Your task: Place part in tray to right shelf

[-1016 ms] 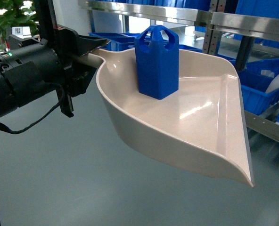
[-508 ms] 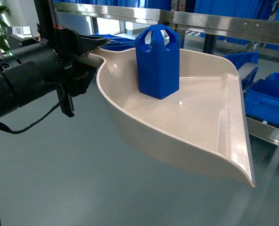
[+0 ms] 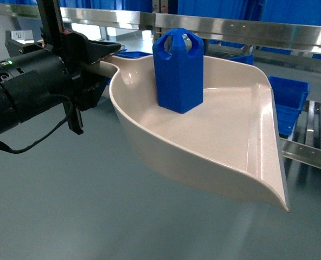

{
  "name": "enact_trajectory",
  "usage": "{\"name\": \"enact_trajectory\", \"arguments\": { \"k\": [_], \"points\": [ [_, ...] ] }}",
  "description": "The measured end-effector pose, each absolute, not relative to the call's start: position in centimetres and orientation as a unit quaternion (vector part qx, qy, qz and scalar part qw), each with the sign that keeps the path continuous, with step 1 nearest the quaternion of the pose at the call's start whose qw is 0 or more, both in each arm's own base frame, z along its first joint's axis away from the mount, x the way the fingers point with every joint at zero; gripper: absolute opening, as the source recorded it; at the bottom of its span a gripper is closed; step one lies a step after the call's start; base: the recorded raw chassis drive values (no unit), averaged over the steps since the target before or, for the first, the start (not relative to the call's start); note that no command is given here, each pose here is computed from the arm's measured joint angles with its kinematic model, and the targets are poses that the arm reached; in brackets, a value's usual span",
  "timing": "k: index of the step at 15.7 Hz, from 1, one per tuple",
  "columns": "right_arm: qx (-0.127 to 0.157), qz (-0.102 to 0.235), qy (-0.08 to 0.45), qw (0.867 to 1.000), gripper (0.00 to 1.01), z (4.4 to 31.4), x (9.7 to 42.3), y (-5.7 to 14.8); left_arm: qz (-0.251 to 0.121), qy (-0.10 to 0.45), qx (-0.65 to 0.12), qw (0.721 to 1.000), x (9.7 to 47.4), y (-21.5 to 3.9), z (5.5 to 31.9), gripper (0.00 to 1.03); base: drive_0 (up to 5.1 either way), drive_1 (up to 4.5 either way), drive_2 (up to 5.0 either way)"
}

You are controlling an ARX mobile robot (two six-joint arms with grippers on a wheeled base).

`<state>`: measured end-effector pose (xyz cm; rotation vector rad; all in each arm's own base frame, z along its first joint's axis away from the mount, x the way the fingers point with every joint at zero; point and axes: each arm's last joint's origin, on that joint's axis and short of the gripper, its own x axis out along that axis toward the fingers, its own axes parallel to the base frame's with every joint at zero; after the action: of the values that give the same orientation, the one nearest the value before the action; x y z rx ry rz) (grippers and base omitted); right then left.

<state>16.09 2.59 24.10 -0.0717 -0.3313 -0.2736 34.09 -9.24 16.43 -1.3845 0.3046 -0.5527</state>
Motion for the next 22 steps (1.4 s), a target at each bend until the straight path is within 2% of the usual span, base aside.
{"name": "enact_trajectory", "arguments": {
  "k": [22],
  "points": [
    [-0.035,-0.136,-0.165,0.976,0.98,24.11,16.09,2.59,-0.252,0.140,-0.627,0.724,34.08,-9.29,16.43,0.13,-1.6,-1.61,-1.6]
  ]
}}
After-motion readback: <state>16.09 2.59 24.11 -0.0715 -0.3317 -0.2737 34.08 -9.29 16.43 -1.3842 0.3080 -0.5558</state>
